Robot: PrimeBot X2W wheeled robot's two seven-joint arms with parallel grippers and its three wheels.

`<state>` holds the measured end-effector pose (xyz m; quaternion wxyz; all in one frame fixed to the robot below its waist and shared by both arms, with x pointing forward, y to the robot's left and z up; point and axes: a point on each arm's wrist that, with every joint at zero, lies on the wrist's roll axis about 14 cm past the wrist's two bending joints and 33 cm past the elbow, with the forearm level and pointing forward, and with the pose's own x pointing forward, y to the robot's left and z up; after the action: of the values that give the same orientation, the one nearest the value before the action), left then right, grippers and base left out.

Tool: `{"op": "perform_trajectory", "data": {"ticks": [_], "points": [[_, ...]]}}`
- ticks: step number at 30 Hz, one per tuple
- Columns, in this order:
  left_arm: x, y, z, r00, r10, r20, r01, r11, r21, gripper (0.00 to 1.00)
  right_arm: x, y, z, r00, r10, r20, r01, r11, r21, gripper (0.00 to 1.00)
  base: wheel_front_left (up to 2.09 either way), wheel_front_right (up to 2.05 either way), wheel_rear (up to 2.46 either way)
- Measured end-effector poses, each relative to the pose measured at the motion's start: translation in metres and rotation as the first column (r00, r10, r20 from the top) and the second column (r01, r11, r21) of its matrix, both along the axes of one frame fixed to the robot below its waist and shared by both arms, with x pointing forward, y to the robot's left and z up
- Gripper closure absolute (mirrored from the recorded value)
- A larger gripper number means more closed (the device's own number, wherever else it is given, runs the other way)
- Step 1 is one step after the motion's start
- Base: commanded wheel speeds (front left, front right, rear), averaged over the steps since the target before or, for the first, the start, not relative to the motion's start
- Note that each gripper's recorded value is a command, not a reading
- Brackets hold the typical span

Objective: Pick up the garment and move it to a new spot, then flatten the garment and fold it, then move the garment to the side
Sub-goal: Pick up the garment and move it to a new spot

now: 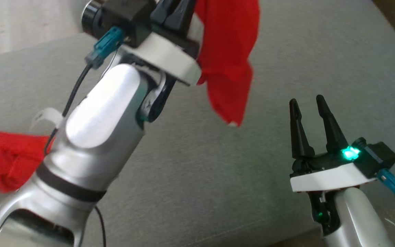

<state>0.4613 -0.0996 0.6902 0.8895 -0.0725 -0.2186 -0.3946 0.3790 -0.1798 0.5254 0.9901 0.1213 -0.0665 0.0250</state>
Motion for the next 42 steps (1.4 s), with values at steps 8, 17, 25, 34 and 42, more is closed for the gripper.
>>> {"op": "perform_trajectory", "data": {"ticks": [8, 17, 25, 34, 42], "points": [[0.012, -0.040, -0.027, 0.996, -0.045, -0.077, 0.046, 0.999, 0.010, 0.61, -0.009, -0.026, -0.003, 0.997, -0.082, -0.014, 0.082, 0.997, -0.002, 0.00, 0.00, 0.00, 0.00], [0.028, -0.002, -0.100, 0.973, 0.067, -0.219, -0.042, 0.992, 0.118, 0.00, 0.003, -0.021, -0.007, 0.998, -0.061, -0.020, 0.061, 0.998, -0.006, 0.00, 0.00, 0.00, 0.00], [0.025, 0.111, -0.114, 0.923, 0.316, -0.221, -0.301, 0.948, 0.099, 0.00, 0.021, 0.003, -0.005, 1.000, 0.013, -0.005, -0.014, 0.999, -0.037, 0.00, 0.00, 0.00, 0.00], [-0.056, 0.194, -0.172, 0.797, 0.499, -0.339, -0.473, 0.866, 0.161, 0.00, 0.019, 0.039, -0.016, 0.993, 0.114, -0.034, -0.116, 0.991, -0.064, 0.00, 0.00, 0.00, 0.00], [-0.090, 0.204, -0.180, 0.754, 0.531, -0.387, -0.523, 0.841, 0.136, 0.00, 0.007, 0.047, -0.023, 0.988, 0.139, -0.059, -0.143, 0.987, -0.069, 0.00, 0.00, 0.00, 0.00]]}}
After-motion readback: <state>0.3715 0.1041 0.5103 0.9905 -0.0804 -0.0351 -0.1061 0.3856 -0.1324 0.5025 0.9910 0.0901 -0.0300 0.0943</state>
